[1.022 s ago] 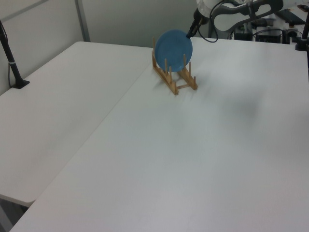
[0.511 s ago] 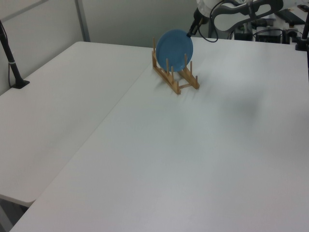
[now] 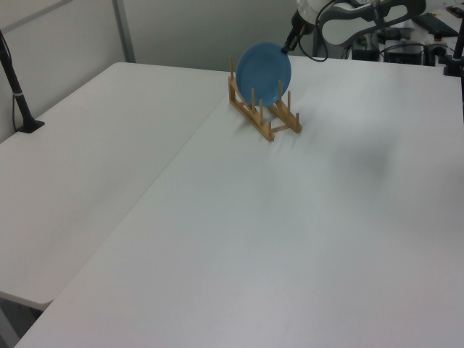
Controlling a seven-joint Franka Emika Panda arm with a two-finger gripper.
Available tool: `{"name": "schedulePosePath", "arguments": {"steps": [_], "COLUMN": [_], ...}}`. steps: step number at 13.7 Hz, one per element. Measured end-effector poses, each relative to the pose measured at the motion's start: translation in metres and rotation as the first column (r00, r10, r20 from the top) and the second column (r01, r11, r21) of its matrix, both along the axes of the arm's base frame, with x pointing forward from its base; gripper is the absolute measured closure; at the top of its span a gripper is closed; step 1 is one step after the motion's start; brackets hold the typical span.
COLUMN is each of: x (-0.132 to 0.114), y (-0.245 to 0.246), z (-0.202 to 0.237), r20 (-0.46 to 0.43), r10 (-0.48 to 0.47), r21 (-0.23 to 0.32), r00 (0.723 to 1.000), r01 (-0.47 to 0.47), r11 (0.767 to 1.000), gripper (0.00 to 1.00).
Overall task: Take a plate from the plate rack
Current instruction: 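Close the gripper on the rim of the blue plate, then lift the blue plate out of the rack and carry it away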
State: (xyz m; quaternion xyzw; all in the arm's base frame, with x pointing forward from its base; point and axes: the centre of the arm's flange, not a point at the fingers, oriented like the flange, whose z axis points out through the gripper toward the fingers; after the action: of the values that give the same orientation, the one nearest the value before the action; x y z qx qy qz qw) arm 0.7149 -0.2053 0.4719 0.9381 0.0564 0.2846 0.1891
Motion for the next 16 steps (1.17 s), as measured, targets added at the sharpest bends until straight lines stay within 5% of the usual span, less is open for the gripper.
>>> {"name": "schedulePosePath", "arguments": {"steps": [4,13,16], "x": [0.001,0.007,0.008], "y": [0.002,0.007,0.006], "z": [-0.001,-0.013,-0.010], "r20": [-0.004,0.025,0.032], "r10": [0.010,0.032,0.031], "r21": [-0.004,-0.010,-0.013], "r00": [1.000,0.999,0.999], "r01": [-0.010,-0.032,-0.031], "r11": [1.000,0.999,0.999], "gripper": [0.76,0.80,0.95]}}
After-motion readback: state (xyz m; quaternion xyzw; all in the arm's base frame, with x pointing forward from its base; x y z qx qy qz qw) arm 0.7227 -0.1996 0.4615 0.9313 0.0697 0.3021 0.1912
